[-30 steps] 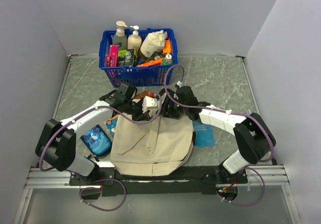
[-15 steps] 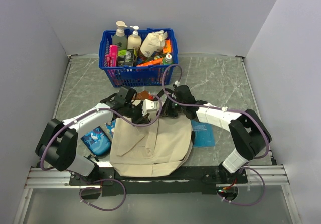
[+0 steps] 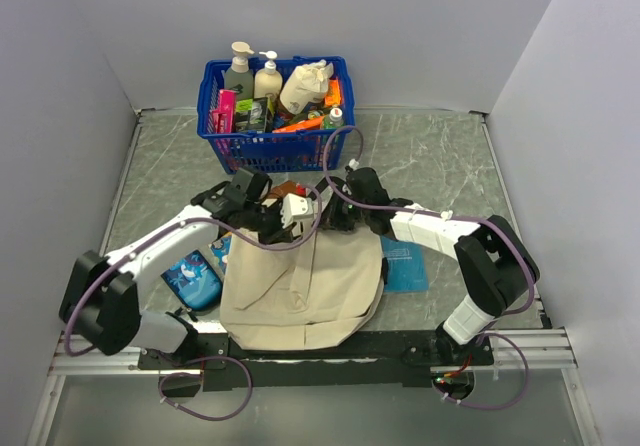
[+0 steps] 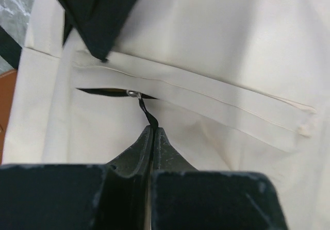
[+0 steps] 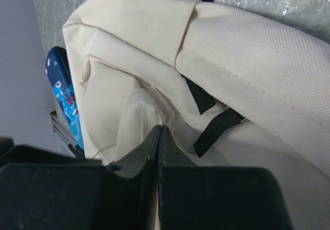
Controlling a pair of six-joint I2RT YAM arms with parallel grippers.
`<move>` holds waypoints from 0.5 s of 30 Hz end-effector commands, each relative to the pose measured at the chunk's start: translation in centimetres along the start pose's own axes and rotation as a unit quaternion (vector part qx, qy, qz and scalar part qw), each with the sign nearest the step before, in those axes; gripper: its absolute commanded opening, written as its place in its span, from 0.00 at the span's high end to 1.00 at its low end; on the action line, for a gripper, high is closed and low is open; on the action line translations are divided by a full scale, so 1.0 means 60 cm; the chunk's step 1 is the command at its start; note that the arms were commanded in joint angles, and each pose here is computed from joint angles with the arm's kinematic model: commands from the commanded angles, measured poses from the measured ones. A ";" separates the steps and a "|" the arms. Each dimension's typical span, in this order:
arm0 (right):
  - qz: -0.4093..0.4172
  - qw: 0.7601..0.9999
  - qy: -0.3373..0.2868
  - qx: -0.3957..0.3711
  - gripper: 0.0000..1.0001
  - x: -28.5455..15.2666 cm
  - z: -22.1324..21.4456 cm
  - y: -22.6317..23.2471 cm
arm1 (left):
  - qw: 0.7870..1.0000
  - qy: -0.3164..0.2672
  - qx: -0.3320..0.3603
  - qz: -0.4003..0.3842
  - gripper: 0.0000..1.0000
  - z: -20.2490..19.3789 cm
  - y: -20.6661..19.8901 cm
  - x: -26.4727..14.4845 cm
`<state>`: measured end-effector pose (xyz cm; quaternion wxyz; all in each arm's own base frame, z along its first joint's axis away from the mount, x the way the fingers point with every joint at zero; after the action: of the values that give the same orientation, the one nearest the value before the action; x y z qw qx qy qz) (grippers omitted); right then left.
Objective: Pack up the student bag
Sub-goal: Unzip the student bag at the center of the board.
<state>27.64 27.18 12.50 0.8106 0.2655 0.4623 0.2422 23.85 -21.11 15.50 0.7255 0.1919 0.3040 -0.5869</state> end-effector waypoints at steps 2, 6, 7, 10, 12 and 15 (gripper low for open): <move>-0.013 0.998 -0.068 -0.008 1.00 -0.005 0.056 -0.005 | 0.999 0.033 -0.023 -0.029 0.99 -0.022 -0.057 -0.047; -0.012 0.997 -0.075 -0.007 1.00 -0.010 0.056 -0.007 | 0.996 0.063 -0.036 -0.051 0.99 -0.067 -0.092 -0.055; -0.014 0.997 -0.077 -0.007 1.00 -0.011 0.057 -0.008 | 0.996 0.062 -0.036 -0.053 0.99 -0.069 -0.096 -0.058; -0.020 0.996 -0.082 -0.006 1.00 -0.010 0.058 -0.012 | 0.995 0.060 -0.036 -0.076 0.99 -0.067 -0.117 -0.067; -0.033 0.996 -0.086 -0.005 1.00 -0.009 0.060 -0.019 | 0.993 0.058 -0.025 -0.096 0.99 -0.058 -0.132 -0.074; -0.053 0.994 -0.095 -0.009 1.00 -0.010 0.067 -0.029 | 0.989 0.070 -0.016 -0.126 0.99 -0.055 -0.158 -0.086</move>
<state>28.36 26.80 12.56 0.8205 0.2664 0.4498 0.2311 16.57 -17.88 15.59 0.6730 0.1900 0.3665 -0.6137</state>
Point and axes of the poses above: each gripper's point midway between its finger pads, its own x axis out along the fingers, its own y axis along the line the jaws close on, z = x × y, the point moved 5 cm from there along -x, back along the fingers, and after that the axes turned 6 degrees about -x, right-handed, at the moved point
